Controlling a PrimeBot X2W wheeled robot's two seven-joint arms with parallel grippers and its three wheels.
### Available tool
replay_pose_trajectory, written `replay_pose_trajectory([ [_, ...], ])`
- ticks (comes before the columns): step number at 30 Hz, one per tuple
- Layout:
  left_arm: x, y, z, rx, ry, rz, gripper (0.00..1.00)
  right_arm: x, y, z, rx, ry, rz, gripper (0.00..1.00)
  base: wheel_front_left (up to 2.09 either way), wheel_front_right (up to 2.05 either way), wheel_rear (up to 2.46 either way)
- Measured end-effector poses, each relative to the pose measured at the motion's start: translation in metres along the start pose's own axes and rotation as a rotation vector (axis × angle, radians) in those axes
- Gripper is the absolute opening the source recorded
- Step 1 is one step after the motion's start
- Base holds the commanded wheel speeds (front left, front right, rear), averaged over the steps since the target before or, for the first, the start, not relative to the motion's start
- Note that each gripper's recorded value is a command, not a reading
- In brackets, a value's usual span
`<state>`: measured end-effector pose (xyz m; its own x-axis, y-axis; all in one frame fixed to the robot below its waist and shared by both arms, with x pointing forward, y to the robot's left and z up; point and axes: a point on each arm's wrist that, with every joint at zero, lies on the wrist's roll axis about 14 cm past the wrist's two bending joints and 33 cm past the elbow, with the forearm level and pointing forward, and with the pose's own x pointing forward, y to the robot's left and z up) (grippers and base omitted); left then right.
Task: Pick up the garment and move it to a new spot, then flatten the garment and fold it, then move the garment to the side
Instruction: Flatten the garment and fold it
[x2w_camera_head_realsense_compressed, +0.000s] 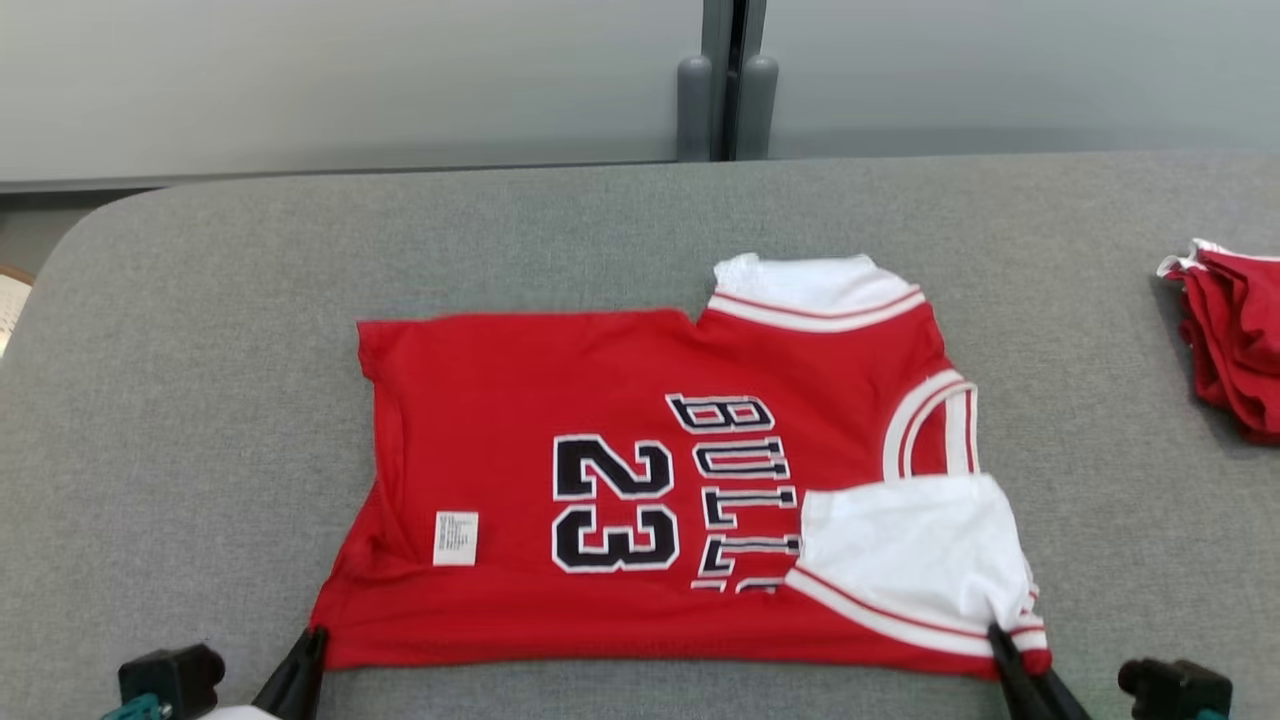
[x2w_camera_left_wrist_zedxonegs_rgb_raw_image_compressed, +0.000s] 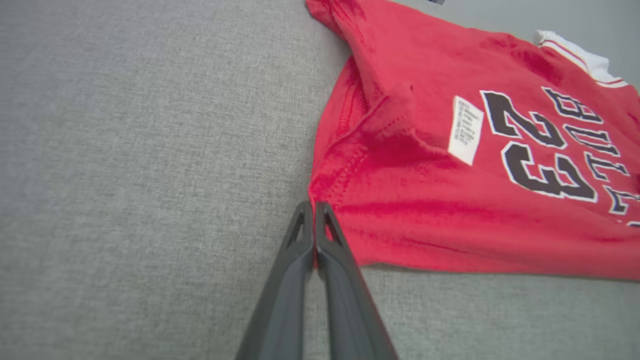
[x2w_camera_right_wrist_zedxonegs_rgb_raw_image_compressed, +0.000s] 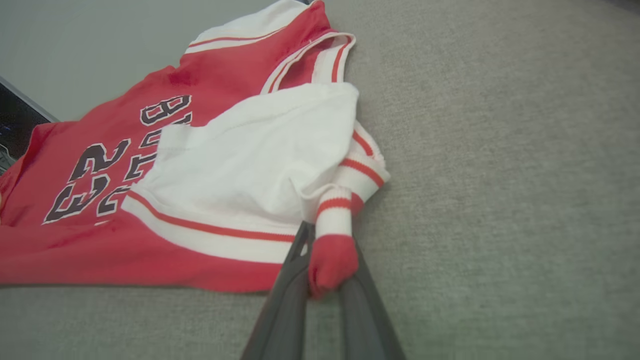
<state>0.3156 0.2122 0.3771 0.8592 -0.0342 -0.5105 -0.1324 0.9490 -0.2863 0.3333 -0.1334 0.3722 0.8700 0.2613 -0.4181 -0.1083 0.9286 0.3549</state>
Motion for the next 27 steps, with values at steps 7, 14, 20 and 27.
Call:
replay_pose_trajectory([
  [7,-0.031,0.005,-0.01,-0.037,0.048,0.02,0.0,-0.035,0.001,-0.018,0.069,0.064,-0.031,0.0,0.0,0.0,0.0],
  [14,-0.046,0.008,-0.017,-0.033,0.083,0.038,0.0,-0.053,-0.001,-0.028,0.087,0.114,-0.058,0.0,0.0,0.0,0.0],
  [20,-0.036,0.002,0.008,-0.029,-0.041,0.057,1.0,-0.039,0.007,0.023,-0.027,-0.045,-0.026,1.0,0.0,0.0,0.0],
  [27,-0.034,-0.025,0.092,0.067,-0.399,0.037,1.0,-0.035,0.023,0.125,-0.239,-0.382,0.026,1.0,0.0,0.0,0.0],
])
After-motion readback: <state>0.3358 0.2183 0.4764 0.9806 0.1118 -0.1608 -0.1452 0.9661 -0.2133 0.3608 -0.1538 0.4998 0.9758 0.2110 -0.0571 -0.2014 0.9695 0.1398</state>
